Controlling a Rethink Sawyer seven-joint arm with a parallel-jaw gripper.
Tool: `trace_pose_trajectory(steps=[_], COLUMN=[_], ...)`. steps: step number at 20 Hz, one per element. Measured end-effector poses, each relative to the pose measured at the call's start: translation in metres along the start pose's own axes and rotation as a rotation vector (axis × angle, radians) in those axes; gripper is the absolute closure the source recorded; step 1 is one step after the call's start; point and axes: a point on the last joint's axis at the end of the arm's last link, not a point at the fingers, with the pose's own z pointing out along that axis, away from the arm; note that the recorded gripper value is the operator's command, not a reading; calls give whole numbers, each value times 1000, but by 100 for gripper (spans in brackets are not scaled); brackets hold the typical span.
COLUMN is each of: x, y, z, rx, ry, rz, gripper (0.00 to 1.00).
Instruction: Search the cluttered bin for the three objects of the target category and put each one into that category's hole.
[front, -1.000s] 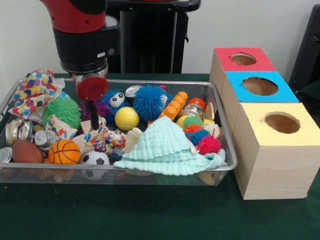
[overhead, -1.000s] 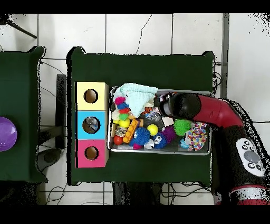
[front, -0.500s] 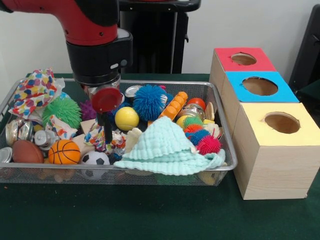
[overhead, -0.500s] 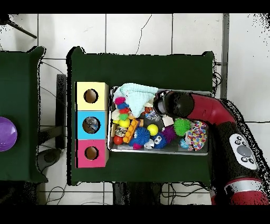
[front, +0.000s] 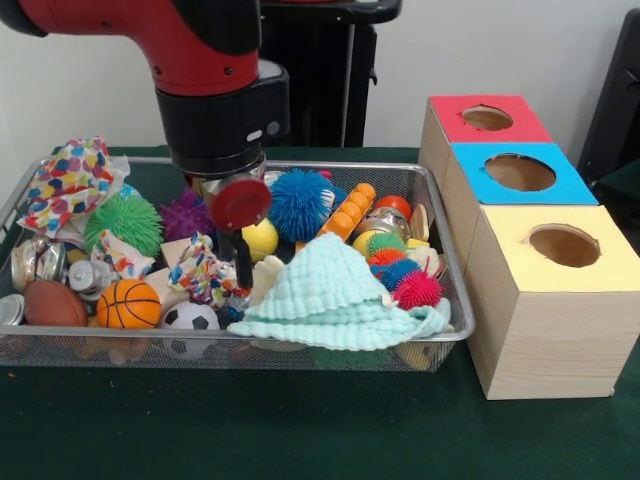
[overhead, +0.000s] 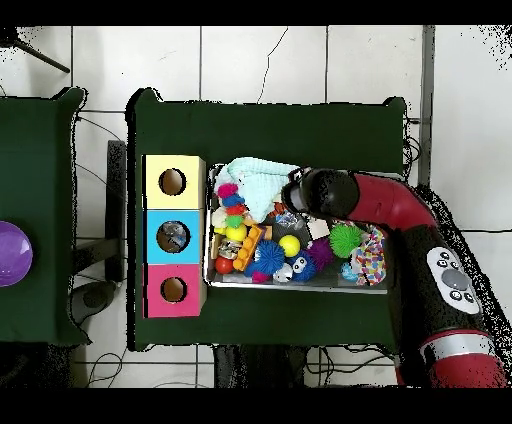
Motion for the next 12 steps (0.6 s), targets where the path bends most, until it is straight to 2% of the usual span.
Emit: trace_pose_trajectory(steps=[5, 8, 11, 12], x=[5, 13, 24, 35], y=[2, 3, 0, -3], z=[5, 15, 28, 38], rx=[-2, 2, 22, 46], ry=[4, -3, -12, -14], rz=[-6, -24, -50, -73], gripper=[0, 0, 0, 0])
